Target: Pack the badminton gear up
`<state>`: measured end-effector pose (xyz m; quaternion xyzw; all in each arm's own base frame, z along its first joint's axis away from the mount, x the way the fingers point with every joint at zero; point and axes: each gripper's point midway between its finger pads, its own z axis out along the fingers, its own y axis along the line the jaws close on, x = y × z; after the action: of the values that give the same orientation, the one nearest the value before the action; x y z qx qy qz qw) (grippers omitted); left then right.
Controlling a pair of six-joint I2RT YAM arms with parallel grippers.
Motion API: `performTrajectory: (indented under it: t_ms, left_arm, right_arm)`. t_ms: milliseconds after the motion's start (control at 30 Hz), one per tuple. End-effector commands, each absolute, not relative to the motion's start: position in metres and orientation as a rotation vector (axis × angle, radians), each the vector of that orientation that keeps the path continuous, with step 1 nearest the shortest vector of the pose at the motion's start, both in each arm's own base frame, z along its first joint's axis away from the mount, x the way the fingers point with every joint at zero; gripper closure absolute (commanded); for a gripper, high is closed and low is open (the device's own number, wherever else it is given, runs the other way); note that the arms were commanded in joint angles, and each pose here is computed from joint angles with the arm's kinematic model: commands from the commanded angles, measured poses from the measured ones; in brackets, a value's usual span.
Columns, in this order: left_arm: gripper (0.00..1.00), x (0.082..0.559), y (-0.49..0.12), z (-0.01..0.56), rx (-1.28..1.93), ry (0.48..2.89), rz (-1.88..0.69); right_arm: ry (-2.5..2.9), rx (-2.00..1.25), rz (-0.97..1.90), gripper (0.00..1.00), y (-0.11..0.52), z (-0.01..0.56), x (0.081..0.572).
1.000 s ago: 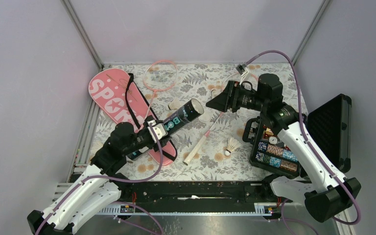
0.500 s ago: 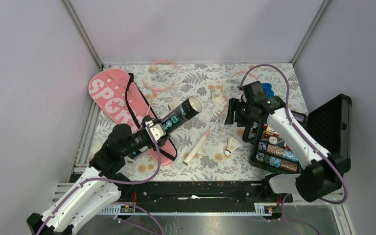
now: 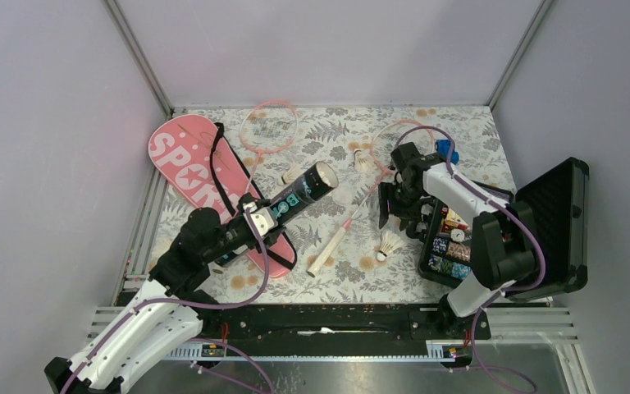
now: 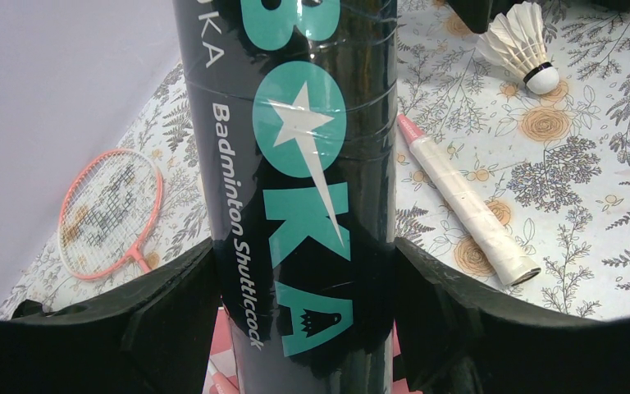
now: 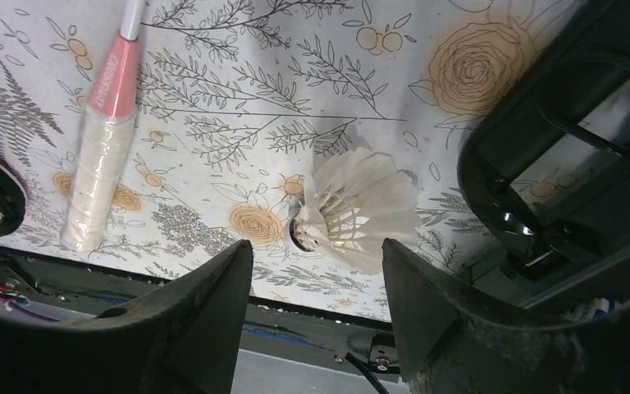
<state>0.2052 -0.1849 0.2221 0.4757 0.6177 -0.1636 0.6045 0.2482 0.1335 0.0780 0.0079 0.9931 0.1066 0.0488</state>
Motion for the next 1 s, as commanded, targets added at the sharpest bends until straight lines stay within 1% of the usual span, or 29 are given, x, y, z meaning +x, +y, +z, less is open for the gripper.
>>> performTrajectory:
  t_ms: [0,133,233,267,400,533,800,967]
  left_arm:
    - [0.76,0.211,-0.188,0.252,1.043,1.325,-0.366]
    - [0.76,0.212,-0.187,0.25,1.04,1.332,-0.361]
    - [0.76,0.212,-0.187,0.251,1.038,1.332,-0.36]
    - [0.76,0.212,-0.187,0.25,1.038,1.332,-0.36]
    - [0.76,0.212,-0.187,0.249,1.041,1.335,-0.361]
    - [0.76,0.213,-0.186,0.249,1.039,1.34,-0.355]
    - [0.76,0.213,-0.186,0.248,1.037,1.344,-0.352]
    - [0.76,0.214,-0.186,0.246,1.044,1.35,-0.351]
  right_arm:
    - [3.043,-0.017,0.379,0.34,0.139,0.074,0.255]
    - [3.085,-0.015,0.432,0.37,0.144,0.063,0.25]
    - [3.097,-0.023,0.452,0.47,0.145,0.058,0.247]
    - [3.101,-0.029,0.458,0.51,0.146,0.056,0.246]
    - [3.096,-0.046,0.454,0.73,0.145,0.059,0.249]
    - [3.058,-0.054,0.47,0.99,0.147,0.072,0.255]
    - [2.935,-0.025,0.551,1.0,0.156,0.109,0.265]
    - [2.808,0.029,0.593,1.0,0.161,0.151,0.278]
